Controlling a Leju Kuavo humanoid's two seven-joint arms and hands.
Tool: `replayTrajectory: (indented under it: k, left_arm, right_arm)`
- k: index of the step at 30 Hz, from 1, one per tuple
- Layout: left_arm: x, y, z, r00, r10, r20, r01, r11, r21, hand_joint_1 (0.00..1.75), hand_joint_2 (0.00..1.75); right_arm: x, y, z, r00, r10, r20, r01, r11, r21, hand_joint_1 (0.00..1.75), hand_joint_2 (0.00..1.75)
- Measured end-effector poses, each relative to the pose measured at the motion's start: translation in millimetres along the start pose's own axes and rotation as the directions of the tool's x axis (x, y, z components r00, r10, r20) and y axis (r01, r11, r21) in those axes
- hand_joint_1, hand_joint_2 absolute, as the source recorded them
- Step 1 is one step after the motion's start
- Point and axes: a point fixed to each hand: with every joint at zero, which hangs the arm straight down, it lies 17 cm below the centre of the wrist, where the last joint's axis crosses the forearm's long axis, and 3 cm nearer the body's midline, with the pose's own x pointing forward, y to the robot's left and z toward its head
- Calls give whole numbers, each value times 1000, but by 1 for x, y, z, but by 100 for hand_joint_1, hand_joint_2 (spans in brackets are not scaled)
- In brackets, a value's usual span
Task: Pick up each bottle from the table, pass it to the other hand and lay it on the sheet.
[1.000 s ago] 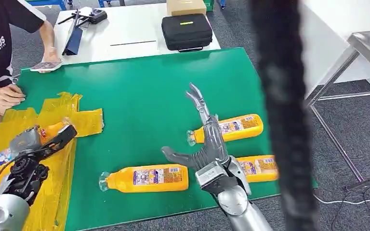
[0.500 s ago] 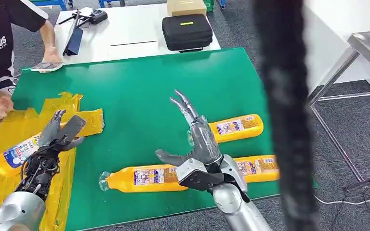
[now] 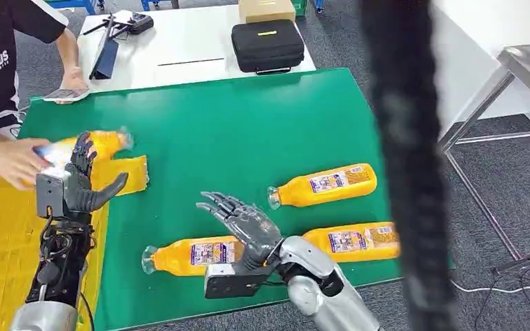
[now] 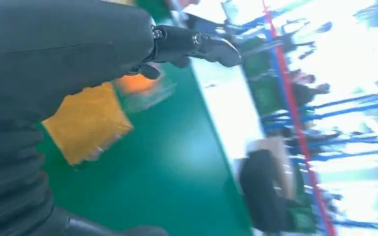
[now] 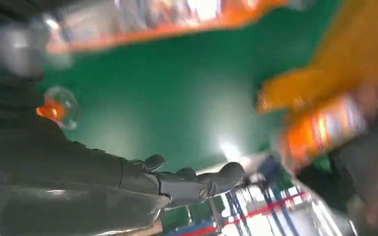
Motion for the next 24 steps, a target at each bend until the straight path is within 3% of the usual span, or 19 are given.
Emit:
replayTrajectory:
  k: [8,17,18,20,21,22,23,24]
  left_arm:
    - [43,-10,4,992,56,109,-56,998,-4,0,175]
    - [50,-14,15,991,55,120,-55,998,-2,0,175]
    - [50,-15,15,991,56,121,-56,998,-5,0,175]
    - [52,-18,15,991,57,125,-56,998,-9,0,175]
    - [53,-19,15,990,58,126,-57,998,-10,0,175]
    - [54,-20,15,990,59,128,-58,998,-13,0,175]
    - [55,-21,14,990,59,128,-58,998,-14,0,175]
    - [56,-21,14,990,60,127,-58,998,-14,0,175]
  right_arm:
    - [-30,59,5,988,136,-74,-122,977,178,0,175]
    - [-59,100,6,943,295,-152,-238,922,307,0,175]
    - [-62,102,5,935,315,-159,-254,914,315,66,175]
    - [-66,104,2,922,350,-168,-282,901,330,75,175]
    - [-68,107,2,913,371,-170,-298,890,344,154,175]
    - [-70,110,2,907,386,-170,-309,882,355,154,175]
    - [-72,112,2,900,400,-171,-319,875,365,175,175]
    - [-73,113,1,895,411,-172,-328,869,371,175,175]
